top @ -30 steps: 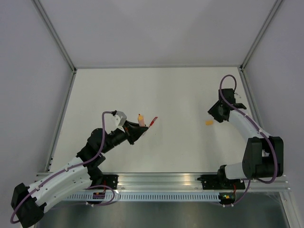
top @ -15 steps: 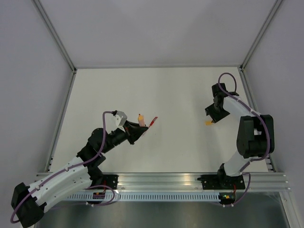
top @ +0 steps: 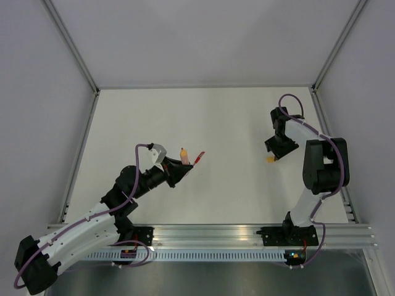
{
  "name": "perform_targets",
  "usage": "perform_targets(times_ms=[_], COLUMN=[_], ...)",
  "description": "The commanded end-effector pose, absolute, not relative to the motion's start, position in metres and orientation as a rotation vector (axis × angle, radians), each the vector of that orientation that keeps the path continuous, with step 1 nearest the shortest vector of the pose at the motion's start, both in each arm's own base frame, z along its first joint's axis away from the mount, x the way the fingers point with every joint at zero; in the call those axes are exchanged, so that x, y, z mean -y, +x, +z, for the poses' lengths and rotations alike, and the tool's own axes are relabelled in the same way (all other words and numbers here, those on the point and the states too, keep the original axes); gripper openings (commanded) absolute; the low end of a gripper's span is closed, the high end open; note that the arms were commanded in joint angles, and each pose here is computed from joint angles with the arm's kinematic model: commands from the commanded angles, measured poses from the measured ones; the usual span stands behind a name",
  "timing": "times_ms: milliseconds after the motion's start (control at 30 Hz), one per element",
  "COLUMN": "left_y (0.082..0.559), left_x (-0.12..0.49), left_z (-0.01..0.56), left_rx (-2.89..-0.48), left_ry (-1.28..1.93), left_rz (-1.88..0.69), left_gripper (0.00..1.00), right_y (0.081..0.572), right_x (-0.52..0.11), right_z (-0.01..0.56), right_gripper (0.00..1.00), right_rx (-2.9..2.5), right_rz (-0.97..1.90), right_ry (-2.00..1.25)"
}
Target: Insert the pens into the pen caps
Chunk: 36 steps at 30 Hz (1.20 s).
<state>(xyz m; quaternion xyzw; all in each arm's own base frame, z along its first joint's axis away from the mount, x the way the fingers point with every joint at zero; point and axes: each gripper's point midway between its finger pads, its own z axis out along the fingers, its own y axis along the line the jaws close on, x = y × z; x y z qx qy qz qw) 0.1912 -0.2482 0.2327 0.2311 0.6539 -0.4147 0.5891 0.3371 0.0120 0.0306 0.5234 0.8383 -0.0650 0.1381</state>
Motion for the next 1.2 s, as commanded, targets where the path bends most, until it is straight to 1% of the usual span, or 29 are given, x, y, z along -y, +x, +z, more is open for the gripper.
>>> perform_targets(times_ms=[0, 367, 467, 533, 833, 933, 967, 1033, 1067, 1133, 1167], left_y=[0.187, 0.189, 0.189, 0.188, 0.191, 0.192, 0.191, 0.191, 0.191, 0.191, 0.191], left_x=[0.251, 0.253, 0.252, 0.251, 0.249, 0.25, 0.251, 0.251, 0.252, 0.252, 0.252], left_z=[0.242, 0.239, 0.241, 0.241, 0.24, 0.237, 0.236, 0.236, 0.237, 0.236, 0.237], left_rx=[-1.477, -1.488, -1.481, -1.481, -1.487, -1.492, -1.495, -1.494, -1.493, -1.493, -1.493], left_ry=[0.566, 0.574, 0.567, 0.564, 0.552, 0.556, 0.563, 0.563, 0.566, 0.565, 0.566], left_rz=[-0.979, -0.976, -0.976, -0.976, -0.96, -0.956, -0.96, -0.961, -0.962, -0.961, -0.962], left_gripper=[0.02, 0.02, 0.02, 0.02, 0.02, 0.02, 0.02, 0.02, 0.02, 0.02, 0.02], right_y=[0.34, 0.336, 0.334, 0.334, 0.321, 0.323, 0.325, 0.328, 0.328, 0.33, 0.331], right_x=[-0.015, -0.008, -0.006, -0.006, -0.003, -0.007, -0.007, -0.007, -0.007, -0.007, -0.006], right_z=[0.02, 0.008, 0.006, 0.005, -0.014, -0.019, -0.021, -0.022, -0.021, -0.023, -0.023], right_gripper=[0.56, 0.56, 0.54, 0.5, 0.46, 0.35, 0.27, 0.23, 0.18, 0.13, 0.08], right_rx=[-2.434, -2.431, -2.443, -2.456, -2.531, -2.574, -2.586, -2.598, -2.604, -2.627, -2.637], right_rz=[-0.18, -0.247, -0.265, -0.271, -0.333, -0.303, -0.293, -0.276, -0.266, -0.257, -0.255], right_ry=[1.515, 1.504, 1.491, 1.471, 1.429, 1.379, 1.339, 1.29, 1.265, 1.183, 1.155])
